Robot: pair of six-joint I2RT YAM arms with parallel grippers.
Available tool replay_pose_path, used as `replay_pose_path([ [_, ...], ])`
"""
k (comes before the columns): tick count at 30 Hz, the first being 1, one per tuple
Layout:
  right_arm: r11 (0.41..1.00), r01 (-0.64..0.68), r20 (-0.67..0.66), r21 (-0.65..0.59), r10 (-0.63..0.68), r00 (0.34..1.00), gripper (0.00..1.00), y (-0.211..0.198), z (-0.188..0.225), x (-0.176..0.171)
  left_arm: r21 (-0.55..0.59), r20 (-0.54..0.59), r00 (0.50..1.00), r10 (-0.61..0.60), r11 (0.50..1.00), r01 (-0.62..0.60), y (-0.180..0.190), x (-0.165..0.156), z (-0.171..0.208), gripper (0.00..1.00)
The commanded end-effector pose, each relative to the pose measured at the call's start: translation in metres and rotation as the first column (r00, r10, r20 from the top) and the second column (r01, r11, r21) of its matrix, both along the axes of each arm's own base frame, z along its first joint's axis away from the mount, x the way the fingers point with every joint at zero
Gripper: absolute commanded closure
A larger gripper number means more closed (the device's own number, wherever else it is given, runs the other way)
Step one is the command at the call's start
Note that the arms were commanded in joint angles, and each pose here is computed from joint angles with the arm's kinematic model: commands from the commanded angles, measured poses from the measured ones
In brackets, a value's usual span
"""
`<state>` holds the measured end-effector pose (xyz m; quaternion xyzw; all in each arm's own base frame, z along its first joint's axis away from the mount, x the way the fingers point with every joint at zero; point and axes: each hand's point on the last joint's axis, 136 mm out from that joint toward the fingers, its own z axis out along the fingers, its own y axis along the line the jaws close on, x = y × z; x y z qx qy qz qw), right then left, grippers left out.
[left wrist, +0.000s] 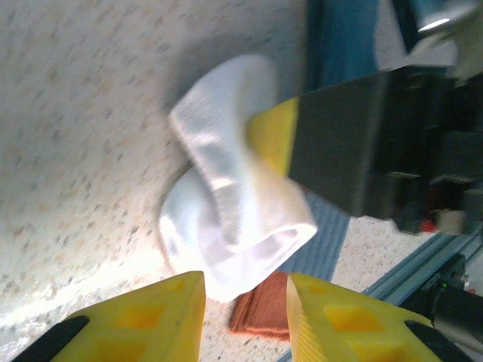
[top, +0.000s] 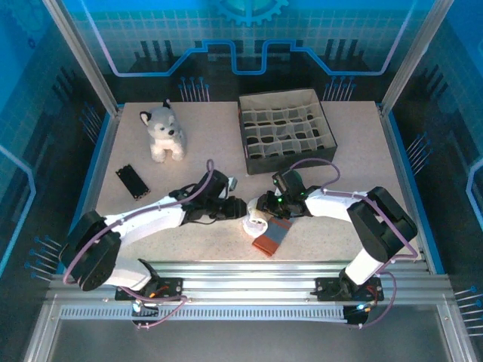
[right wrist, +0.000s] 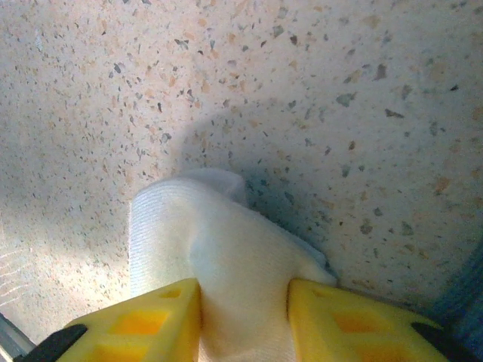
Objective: Roll the socks
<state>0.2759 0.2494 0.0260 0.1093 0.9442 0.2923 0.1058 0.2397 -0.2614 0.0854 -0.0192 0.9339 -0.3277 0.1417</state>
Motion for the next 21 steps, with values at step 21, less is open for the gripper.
replay_pose_path([
  [21, 0.976, -0.097, 0.031, -0.194, 0.105, 0.994, 0.58, -0.014, 0.019, -0.012, -0.199, -0.202, 0.972, 0.122, 0.966, -0.162, -0.028, -0.018, -0.06, 0.69],
])
